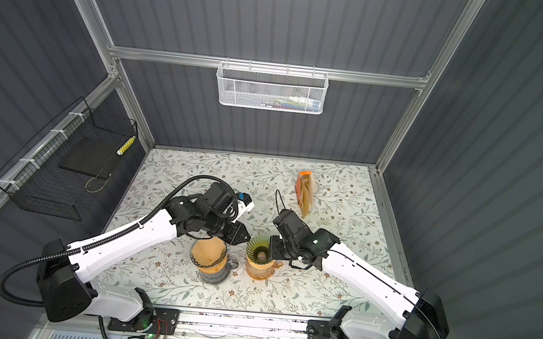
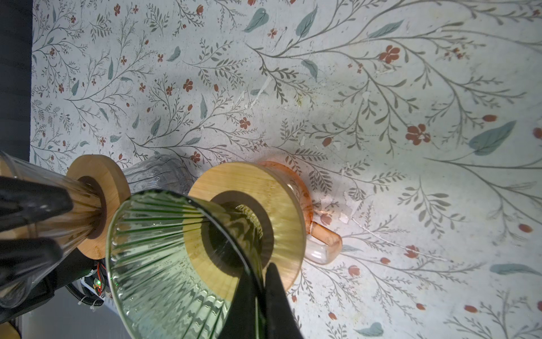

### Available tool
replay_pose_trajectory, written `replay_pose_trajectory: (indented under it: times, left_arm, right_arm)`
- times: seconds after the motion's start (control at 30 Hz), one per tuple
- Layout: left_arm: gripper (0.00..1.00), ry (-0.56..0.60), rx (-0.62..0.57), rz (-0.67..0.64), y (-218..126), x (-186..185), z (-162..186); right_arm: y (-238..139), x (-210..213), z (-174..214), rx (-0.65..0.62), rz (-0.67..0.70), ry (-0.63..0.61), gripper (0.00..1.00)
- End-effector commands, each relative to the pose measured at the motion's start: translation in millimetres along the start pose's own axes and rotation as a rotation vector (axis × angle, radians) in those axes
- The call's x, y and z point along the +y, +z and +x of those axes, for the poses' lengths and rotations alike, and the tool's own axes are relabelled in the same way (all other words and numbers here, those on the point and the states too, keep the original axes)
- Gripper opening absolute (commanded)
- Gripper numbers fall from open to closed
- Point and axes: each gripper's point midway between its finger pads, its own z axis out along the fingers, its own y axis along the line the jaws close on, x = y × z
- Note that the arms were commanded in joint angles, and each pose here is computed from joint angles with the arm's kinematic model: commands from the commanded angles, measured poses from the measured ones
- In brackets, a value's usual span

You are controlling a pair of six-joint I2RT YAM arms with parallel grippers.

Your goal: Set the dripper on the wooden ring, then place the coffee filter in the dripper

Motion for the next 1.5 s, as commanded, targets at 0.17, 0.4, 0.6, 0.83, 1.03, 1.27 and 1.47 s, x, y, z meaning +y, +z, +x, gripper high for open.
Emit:
replay_pose_trajectory:
  times: [0.17, 0.4, 0.6, 0.83, 1.03, 1.27, 1.47]
  left_arm:
    - [0.22, 0.003, 0.069, 0.016, 13.0, 0.0, 7.7]
    - [0.16, 0.003, 0.087, 0.048, 16.9, -4.3, 9.9]
    - [0.03, 0.001, 0.128, 0.056, 23.3, -3.0, 18.4]
    - [0.00, -0.004, 0.171, 0.038, 30.8, 2.0, 28.2]
    - [0.11, 0.003, 0.157, 0.044, 26.9, -1.4, 24.5]
    - [0.13, -0.001, 0.175, 0.050, 28.4, -1.7, 28.7]
    - [0.01, -0.004, 0.196, 0.048, 33.4, -0.2, 32.6]
  right_arm:
    - [12.4, -43.5, 35.2, 0.131, 0.174, -0.012, 0.00]
    - [13.1, -45.2, 35.5, 0.134, 0.184, -0.011, 0.00]
    - [14.6, -46.7, 34.7, 0.136, 0.197, -0.013, 0.00]
    - [17.3, -50.6, 37.5, 0.151, 0.214, -0.011, 0.00]
    - [15.6, -49.8, 35.3, 0.142, 0.215, -0.010, 0.00]
    - [18.0, -51.4, 36.1, 0.145, 0.221, -0.008, 0.00]
    - [20.5, -56.3, 37.8, 0.151, 0.244, -0.011, 0.00]
